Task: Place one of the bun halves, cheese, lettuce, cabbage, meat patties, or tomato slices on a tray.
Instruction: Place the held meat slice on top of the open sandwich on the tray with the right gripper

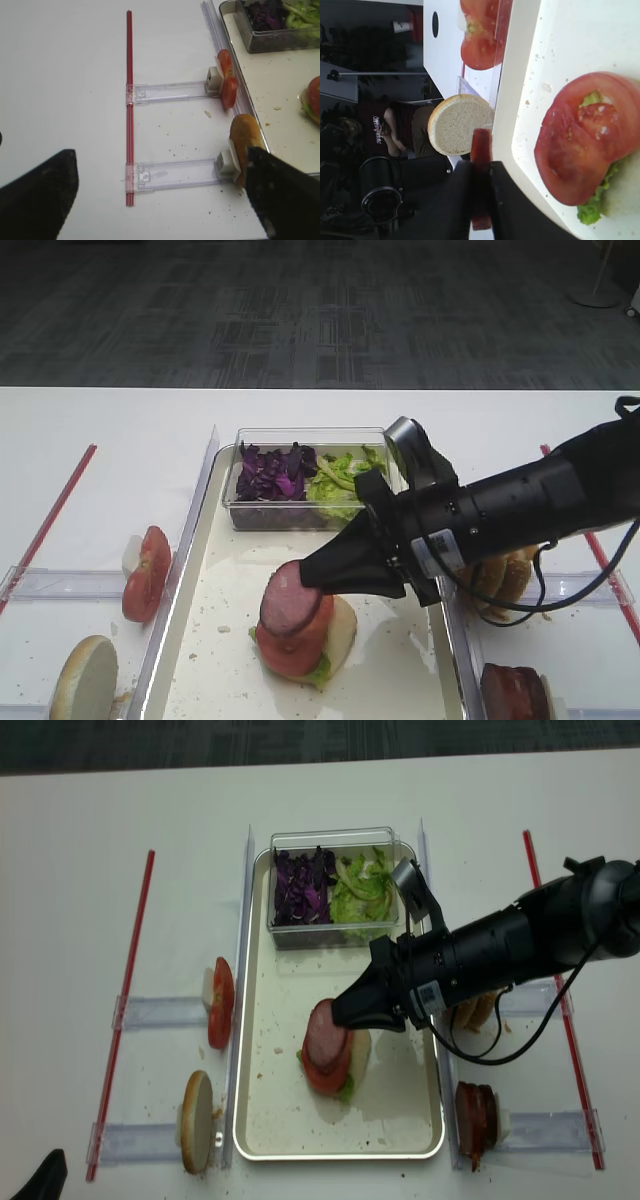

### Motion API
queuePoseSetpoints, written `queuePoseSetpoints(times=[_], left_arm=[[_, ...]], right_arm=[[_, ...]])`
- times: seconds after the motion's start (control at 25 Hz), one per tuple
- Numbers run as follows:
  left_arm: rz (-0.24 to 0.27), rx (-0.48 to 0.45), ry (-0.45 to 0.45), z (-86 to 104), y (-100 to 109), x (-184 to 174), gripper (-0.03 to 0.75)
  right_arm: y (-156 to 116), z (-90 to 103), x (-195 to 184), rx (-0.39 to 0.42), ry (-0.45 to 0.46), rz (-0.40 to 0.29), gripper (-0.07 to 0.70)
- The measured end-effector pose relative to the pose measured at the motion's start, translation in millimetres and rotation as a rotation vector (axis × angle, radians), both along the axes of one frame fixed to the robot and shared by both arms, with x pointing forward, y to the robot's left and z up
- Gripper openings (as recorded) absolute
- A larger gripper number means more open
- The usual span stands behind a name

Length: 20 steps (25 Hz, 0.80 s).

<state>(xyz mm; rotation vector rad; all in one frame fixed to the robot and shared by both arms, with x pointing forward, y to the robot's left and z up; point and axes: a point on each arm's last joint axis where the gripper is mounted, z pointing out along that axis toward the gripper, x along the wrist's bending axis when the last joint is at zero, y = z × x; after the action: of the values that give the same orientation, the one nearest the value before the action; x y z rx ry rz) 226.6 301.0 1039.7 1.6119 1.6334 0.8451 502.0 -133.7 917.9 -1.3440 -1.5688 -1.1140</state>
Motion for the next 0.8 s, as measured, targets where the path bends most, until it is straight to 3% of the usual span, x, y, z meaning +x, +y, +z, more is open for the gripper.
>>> queuePoseSetpoints(times=[0.32, 0.8], left_arm=[[0.0, 0.0, 0.0, 0.0, 0.0, 0.0, 0.618], [0.0, 0.0, 0.0, 0.0, 0.0, 0.0, 0.618]], right_arm=[[0.3, -15.1, 1.7, -0.01, 0.028, -0.005, 0.122], [0.6, -15.4, 3.5, 0.0, -0.021, -0.008, 0.122]])
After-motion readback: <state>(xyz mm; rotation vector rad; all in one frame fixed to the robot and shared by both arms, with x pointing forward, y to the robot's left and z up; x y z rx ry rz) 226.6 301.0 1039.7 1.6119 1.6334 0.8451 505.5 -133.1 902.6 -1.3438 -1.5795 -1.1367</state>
